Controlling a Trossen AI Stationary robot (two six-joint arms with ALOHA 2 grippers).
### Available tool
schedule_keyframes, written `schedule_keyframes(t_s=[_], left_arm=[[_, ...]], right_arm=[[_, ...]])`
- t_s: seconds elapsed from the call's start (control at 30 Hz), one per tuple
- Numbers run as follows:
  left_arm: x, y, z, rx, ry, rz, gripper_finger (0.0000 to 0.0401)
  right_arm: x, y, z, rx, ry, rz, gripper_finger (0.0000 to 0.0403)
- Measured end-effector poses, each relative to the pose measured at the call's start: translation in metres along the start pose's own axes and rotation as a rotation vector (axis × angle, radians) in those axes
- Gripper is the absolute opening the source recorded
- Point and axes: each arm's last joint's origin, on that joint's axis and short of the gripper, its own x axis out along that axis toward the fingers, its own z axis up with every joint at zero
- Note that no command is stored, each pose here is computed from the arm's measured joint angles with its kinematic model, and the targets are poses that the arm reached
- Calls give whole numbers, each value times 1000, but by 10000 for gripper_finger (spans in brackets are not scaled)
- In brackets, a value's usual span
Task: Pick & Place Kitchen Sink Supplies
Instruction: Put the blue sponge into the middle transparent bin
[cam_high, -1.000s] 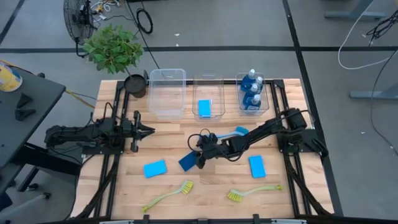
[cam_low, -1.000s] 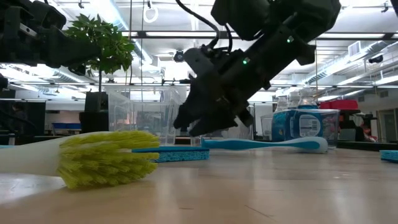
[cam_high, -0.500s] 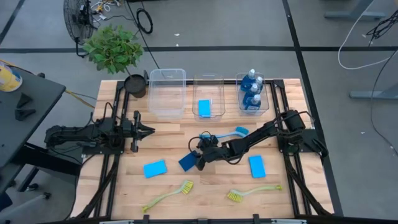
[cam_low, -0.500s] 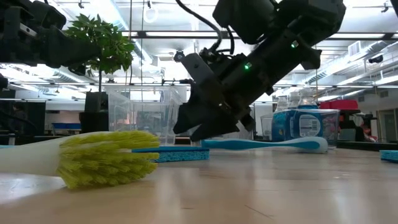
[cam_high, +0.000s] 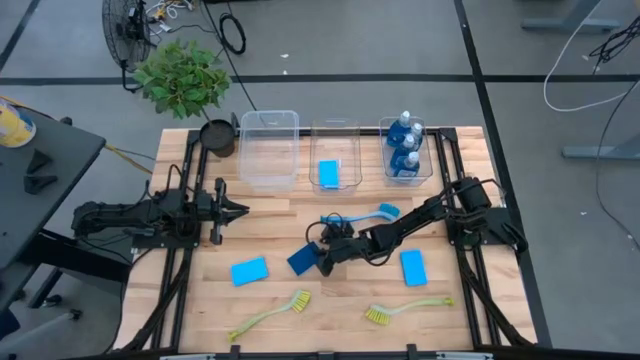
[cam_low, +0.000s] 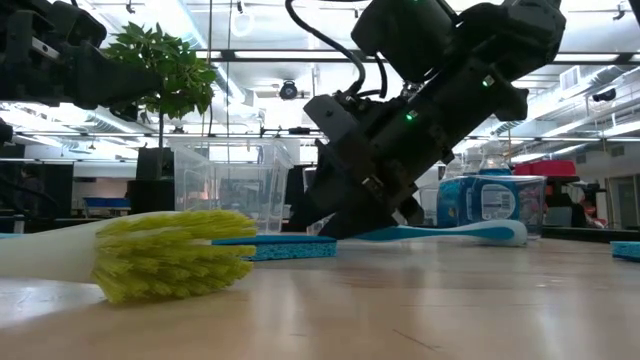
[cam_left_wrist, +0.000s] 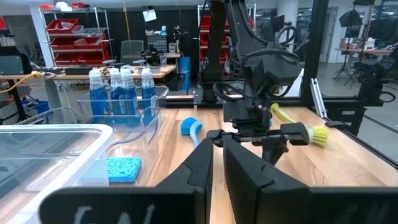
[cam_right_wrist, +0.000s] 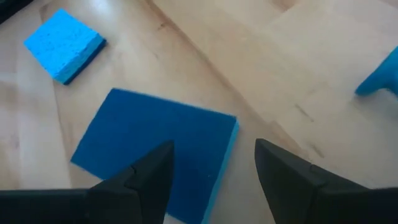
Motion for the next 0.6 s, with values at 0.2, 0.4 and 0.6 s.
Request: schedule_keyframes(t_s=[0.2, 0.4, 0.6], left_arm=[[0, 0, 0, 0, -1, 0, 44], [0, 0, 0, 0, 0, 0, 44], [0, 0, 0, 0, 0, 0, 44]], right_arm=[[6, 0, -5, -1, 21, 31, 224], [7, 0, -5, -2, 24, 43, 224], [7, 0, -6, -4, 33, 50, 206]])
